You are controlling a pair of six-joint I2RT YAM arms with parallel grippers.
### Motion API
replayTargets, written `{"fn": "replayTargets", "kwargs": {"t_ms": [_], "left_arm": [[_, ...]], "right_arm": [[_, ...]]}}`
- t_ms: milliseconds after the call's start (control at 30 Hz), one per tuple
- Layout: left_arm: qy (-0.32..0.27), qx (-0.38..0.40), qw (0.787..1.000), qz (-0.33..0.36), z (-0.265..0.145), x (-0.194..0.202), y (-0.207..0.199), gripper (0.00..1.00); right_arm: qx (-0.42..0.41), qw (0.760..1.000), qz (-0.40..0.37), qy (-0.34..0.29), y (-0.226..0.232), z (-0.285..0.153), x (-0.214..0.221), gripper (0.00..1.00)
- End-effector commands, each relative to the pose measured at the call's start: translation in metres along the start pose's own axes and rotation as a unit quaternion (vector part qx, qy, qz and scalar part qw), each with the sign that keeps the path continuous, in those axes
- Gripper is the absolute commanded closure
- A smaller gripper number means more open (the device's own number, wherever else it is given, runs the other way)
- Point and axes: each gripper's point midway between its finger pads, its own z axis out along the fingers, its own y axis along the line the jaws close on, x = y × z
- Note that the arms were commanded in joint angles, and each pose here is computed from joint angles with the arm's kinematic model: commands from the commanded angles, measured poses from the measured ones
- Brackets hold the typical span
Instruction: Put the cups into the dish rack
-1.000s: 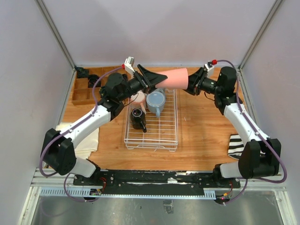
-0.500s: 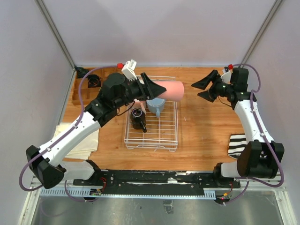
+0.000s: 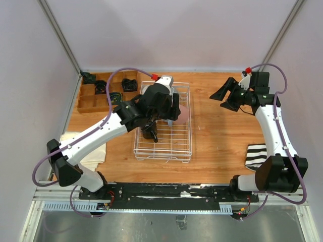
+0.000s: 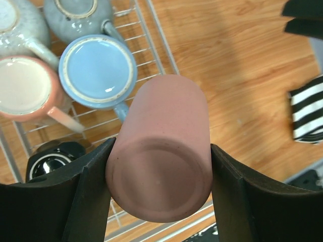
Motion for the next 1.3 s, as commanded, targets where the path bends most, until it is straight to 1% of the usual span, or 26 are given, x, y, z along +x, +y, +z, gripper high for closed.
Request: {"fn": "replayTargets", "kwargs": {"t_ms": [0, 300, 633, 1000, 1267], "left_arm": [[0.025, -0.074, 0.995, 0.062, 0.002, 0.013, 0.019, 0.99], [0.056, -0.1, 0.99, 0.077, 0.006, 0.04, 0.029, 0.99], [0.092, -0.129, 0.979, 0.124, 0.017, 0.074, 0.034, 1.0], [0.105, -0.165, 0.969, 0.151, 0.03, 0.094, 0.052, 0.99], [0.122, -0.162, 0.966, 0.16, 0.037, 0.103, 0.051, 0.99]], "right_arm": [[0.003, 1.0, -0.006, 0.006, -0.002, -0.005, 0.005, 0.25], [0.006, 1.0, -0.002, 0.01, -0.006, -0.003, 0.009, 0.25], [0.005, 1.0, 0.0, 0.012, -0.008, -0.001, 0.012, 0.24], [0.004, 1.0, -0.001, 0.012, -0.008, -0.002, 0.013, 0.24], [0.006, 1.0, -0.003, 0.011, -0.009, -0.002, 0.013, 0.24]]}}
